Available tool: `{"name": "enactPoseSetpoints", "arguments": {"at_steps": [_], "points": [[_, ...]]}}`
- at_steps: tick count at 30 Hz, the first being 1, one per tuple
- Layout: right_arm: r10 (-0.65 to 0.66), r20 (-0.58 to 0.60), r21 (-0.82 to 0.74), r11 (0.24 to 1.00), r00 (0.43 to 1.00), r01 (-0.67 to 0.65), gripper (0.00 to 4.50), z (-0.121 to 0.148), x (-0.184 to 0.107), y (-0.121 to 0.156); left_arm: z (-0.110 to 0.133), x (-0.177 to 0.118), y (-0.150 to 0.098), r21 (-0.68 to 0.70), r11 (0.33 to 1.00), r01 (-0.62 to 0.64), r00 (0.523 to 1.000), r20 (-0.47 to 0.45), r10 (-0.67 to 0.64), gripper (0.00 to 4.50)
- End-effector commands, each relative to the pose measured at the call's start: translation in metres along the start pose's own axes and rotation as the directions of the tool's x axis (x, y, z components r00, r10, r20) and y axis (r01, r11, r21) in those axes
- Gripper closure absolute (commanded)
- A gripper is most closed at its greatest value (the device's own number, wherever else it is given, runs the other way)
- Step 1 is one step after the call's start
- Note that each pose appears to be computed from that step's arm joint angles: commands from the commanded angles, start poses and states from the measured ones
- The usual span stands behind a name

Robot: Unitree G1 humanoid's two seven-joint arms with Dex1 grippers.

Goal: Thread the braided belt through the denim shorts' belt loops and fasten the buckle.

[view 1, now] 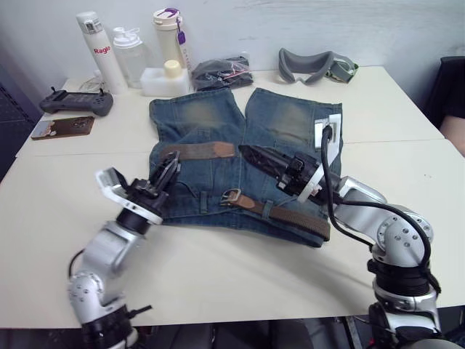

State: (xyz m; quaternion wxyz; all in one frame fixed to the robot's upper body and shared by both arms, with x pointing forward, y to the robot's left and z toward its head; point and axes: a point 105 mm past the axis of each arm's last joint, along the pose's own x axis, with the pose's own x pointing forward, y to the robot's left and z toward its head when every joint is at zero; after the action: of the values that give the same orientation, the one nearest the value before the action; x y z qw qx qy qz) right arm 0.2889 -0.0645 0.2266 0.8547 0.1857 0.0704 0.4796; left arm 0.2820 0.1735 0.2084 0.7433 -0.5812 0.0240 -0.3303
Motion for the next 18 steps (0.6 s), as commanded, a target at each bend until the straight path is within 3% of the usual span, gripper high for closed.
{"name": "enactPoseSetpoints", "arguments": {"at_steps": [1, 5, 11, 18], "points": [[0.085, -0.124, -0.201, 0.973, 0.989, -0.109, 0.05, -0.009, -0.006, 0.016, 0.02, -0.016, 0.002, 0.068, 0.998, -0.018, 0.995, -0.094, 0.024, 4.5], [0.091, -0.226, -0.389, 0.904, 0.97, -0.175, 0.05, -0.013, -0.009, 0.016, 0.029, -0.023, 0.012, 0.085, 0.992, -0.089, 0.975, -0.198, 0.104, 4.5], [0.0, -0.354, -0.709, 0.652, 0.935, -0.268, 0.05, -0.038, 0.002, 0.011, 0.03, -0.014, 0.009, 0.087, 0.993, -0.08, 0.962, -0.253, 0.099, 4.5], [-0.116, -0.366, -0.833, 0.483, 0.923, -0.27, 0.05, -0.067, 0.014, -0.009, 0.032, -0.011, 0.006, 0.105, 0.991, -0.079, 0.957, -0.27, 0.104, 4.5]]}}
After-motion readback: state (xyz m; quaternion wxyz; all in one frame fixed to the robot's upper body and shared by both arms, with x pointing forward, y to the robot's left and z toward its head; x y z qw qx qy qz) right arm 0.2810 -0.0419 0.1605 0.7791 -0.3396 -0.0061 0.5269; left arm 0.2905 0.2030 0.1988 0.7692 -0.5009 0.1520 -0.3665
